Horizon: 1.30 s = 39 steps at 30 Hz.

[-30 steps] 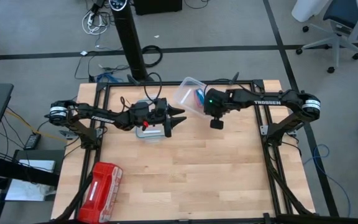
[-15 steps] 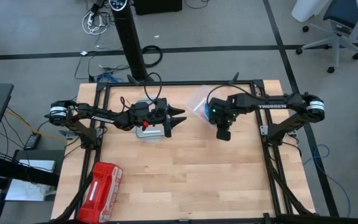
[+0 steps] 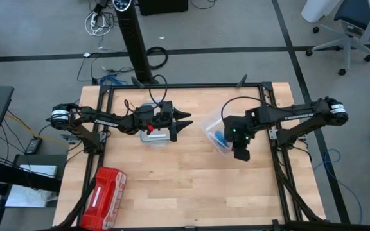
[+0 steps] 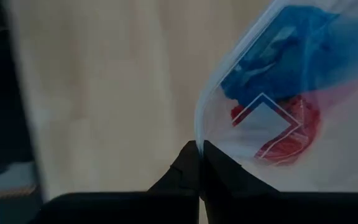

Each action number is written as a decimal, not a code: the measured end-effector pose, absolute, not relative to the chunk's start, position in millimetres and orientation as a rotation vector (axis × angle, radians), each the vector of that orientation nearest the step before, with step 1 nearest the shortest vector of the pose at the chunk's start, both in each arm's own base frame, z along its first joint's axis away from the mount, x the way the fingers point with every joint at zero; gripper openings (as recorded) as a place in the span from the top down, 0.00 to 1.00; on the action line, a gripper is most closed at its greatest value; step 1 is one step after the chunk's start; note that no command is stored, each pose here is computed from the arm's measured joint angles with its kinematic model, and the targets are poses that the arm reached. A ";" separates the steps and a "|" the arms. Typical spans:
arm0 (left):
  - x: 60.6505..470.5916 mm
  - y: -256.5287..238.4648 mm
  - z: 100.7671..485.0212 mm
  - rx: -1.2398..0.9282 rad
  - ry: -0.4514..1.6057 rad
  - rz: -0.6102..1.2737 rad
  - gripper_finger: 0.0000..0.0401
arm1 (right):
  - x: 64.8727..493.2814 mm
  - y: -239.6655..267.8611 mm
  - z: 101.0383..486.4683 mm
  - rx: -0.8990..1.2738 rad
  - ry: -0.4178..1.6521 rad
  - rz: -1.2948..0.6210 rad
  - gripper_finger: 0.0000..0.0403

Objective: Roll bandage
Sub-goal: Put the transparent zip bag into the transparent container

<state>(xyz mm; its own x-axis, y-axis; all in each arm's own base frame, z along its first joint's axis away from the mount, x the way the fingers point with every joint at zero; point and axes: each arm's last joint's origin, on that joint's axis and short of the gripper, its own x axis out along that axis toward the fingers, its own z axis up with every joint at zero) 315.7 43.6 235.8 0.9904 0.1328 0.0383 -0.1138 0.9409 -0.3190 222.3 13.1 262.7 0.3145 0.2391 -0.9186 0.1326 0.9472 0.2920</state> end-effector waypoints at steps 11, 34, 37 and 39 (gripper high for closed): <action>315.7 43.5 235.8 -0.323 -0.059 0.124 0.52 | 216.0 33.7 283.6 0.150 1.239 0.072 1.00; 315.8 42.8 235.4 -0.324 -0.052 0.099 0.52 | 228.8 13.5 293.3 -0.735 1.110 -0.182 1.00; 315.8 42.8 235.5 -0.324 -0.053 0.099 0.52 | 233.3 12.3 285.2 -0.749 1.064 -0.265 1.00; 315.9 42.8 235.4 -0.324 -0.052 0.099 0.52 | 234.1 11.5 275.4 -0.789 1.062 -0.294 1.00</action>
<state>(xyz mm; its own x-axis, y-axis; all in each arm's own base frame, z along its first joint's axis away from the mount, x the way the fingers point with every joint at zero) 315.9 42.8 235.4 0.9938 0.1052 0.0355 -0.0884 0.9433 -0.3200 234.1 11.5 275.4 0.4806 -0.5703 -0.6662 -0.1472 0.6964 -0.7024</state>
